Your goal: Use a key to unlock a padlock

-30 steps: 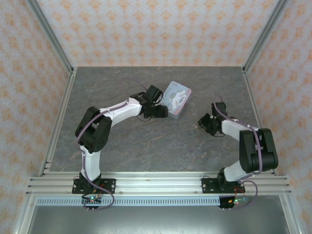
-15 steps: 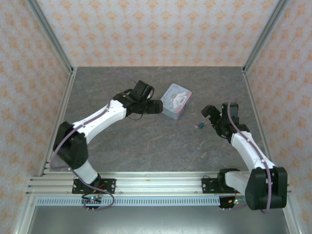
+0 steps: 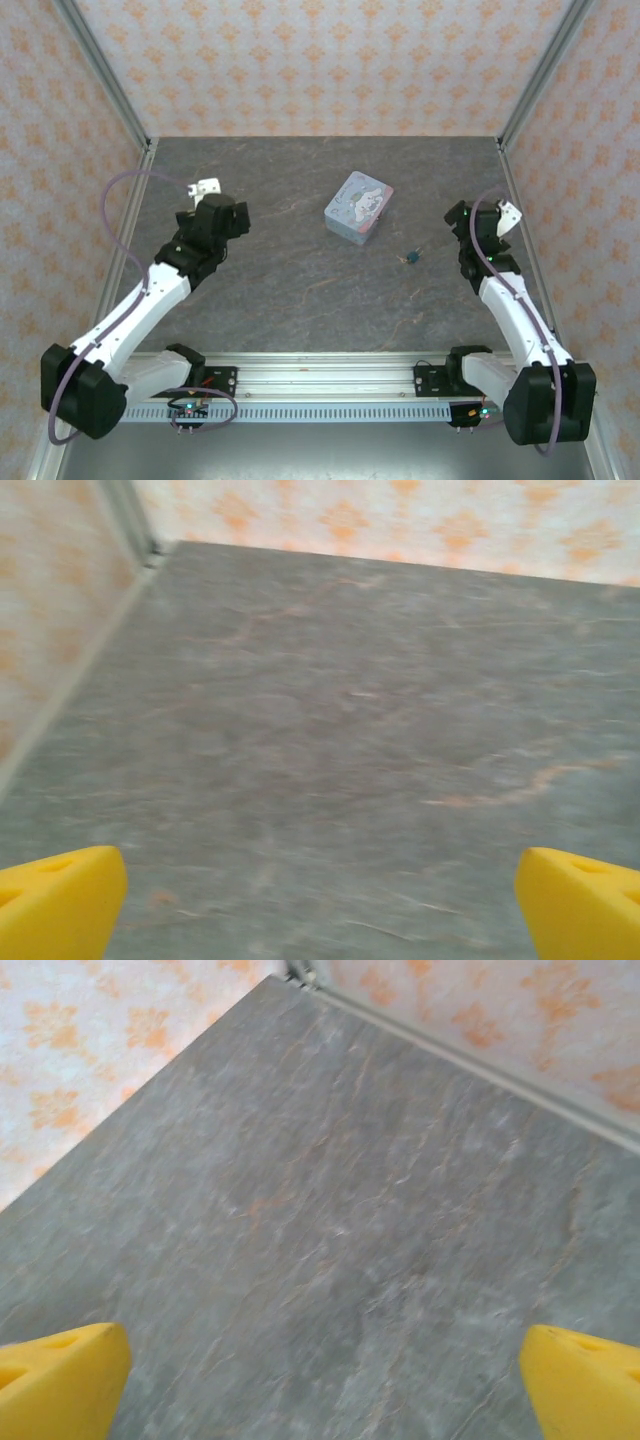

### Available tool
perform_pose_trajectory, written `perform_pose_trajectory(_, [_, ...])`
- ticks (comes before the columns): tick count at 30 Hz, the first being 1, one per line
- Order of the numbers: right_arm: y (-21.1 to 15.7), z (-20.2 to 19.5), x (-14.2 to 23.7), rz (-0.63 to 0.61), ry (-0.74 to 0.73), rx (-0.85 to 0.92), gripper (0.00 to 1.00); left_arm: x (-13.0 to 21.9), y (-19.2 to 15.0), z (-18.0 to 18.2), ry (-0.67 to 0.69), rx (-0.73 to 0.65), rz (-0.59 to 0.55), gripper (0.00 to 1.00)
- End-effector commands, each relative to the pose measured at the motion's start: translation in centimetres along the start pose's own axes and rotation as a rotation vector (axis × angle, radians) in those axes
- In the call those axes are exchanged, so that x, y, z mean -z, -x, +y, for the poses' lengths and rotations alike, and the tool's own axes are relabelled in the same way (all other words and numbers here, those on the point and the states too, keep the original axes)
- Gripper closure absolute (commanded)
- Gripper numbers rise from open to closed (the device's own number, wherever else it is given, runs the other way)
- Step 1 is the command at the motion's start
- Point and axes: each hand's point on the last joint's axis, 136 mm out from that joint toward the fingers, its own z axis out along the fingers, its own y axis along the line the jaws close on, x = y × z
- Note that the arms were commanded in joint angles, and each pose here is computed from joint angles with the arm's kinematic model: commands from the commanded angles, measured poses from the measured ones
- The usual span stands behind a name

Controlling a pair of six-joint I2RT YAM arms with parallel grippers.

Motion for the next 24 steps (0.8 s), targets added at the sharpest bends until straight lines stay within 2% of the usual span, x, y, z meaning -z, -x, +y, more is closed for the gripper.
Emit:
perform_pose_trajectory(1, [1.9, -2.1, -0.7, -0.181, -0.094, 0.057, 0.01, -1.7, 1.4, 3.5, 0.179, -0.048, -0.141, 0.00])
perform_pose_trajectory(5, [0.8, -2.7, -2.2, -0.207, -0.123, 0.142, 0.01, -4.9, -1.5, 4.0, 0.210, -0.076, -0.150, 0.00])
perform_pose_trajectory(7, [0.0, -2.7, -3.1, -0.207, -0.121, 0.197, 0.01, -6.0, -2.5, 4.3, 0.221, -0.040, -0.185, 0.00])
perform_pose_trajectory(12, [-1.5, -2.6, -4.6, -0.243, -0.079, 0.243, 0.01, -7.9, -4.5, 4.6, 0.148, 0.002, -0.209, 0.00])
perform_pose_trajectory(18, [-2.8, -0.1, -5.9, -0.272, 0.087, 0.263, 0.01, -10.0, -6.6, 5.0, 0.070, 0.076, -0.175, 0.00])
perform_pose_trajectory(24, [-5.7, 2.4, -8.2, -0.217, 0.221, 0.364, 0.01, -11.7, -7.3, 2.2, -0.058, -0.009, -0.132, 0.00])
